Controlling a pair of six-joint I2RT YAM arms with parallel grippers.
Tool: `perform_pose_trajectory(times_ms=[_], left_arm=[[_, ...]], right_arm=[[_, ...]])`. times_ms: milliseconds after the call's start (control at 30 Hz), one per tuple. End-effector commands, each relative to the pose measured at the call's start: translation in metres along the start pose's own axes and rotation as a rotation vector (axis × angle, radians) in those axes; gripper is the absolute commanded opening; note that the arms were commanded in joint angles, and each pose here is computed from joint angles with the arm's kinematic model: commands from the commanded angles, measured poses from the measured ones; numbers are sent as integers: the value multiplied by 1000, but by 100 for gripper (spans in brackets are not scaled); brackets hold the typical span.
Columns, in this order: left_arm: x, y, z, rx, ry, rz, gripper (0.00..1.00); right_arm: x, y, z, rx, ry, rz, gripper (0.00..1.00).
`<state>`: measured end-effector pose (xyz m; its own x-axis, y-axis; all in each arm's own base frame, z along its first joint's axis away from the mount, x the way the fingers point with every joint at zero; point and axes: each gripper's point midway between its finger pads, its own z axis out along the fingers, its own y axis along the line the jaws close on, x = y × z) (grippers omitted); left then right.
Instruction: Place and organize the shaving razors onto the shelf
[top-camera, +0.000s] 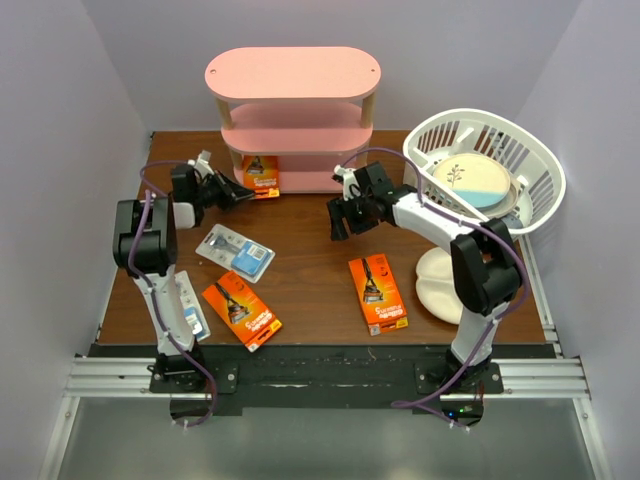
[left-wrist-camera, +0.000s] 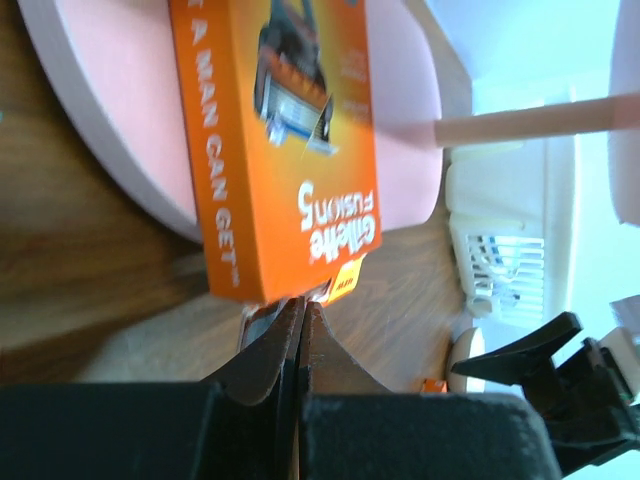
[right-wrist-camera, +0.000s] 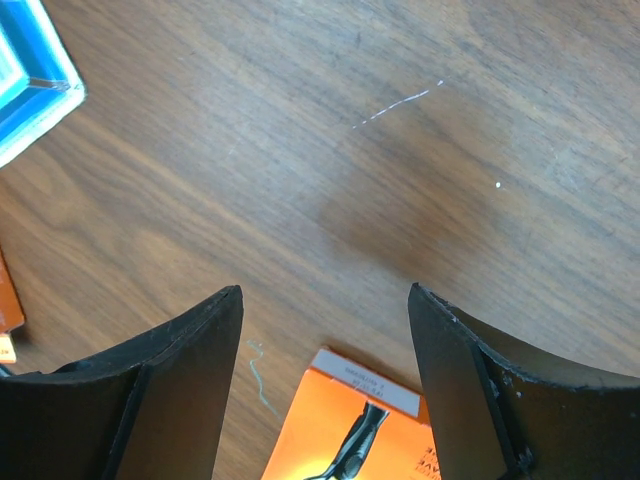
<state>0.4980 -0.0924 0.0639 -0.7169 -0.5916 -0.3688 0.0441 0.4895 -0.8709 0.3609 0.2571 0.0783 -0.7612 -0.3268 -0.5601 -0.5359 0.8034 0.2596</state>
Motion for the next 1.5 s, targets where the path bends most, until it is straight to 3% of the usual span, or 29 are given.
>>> perform_pose_trajectory(times_ms=[0,367,500,633,833,1033,1200,1233,1467], left_arm=[[-22,-16,7,58,-44,28,0],[-38,-6,10,38,-90,29,0],[-38,-25,5,114,-73,69,1],[-29,-64,-18,208,-32,95,15],[28,-76,-61,159,85,81,42],[75,-63,-87,44,180,191,49],[106,-75,-99,28,176,272,49],[111,-79,-100,37,177,291,49],[165,-98,-107,94,212,404,49]], right_arm=[[-19,-5,-5,23,-33,-23,71],[-26,-7,-8,45,-47,-55,72],[-24,-10,-16,64,-41,-86,73],[-11,-17,-33,104,-3,-156,83],[37,-33,-59,173,108,-256,92],[73,-56,-81,260,177,-255,95],[100,-68,-85,271,230,-245,89],[109,-69,-83,263,250,-247,84],[106,-58,-58,172,239,-207,70]])
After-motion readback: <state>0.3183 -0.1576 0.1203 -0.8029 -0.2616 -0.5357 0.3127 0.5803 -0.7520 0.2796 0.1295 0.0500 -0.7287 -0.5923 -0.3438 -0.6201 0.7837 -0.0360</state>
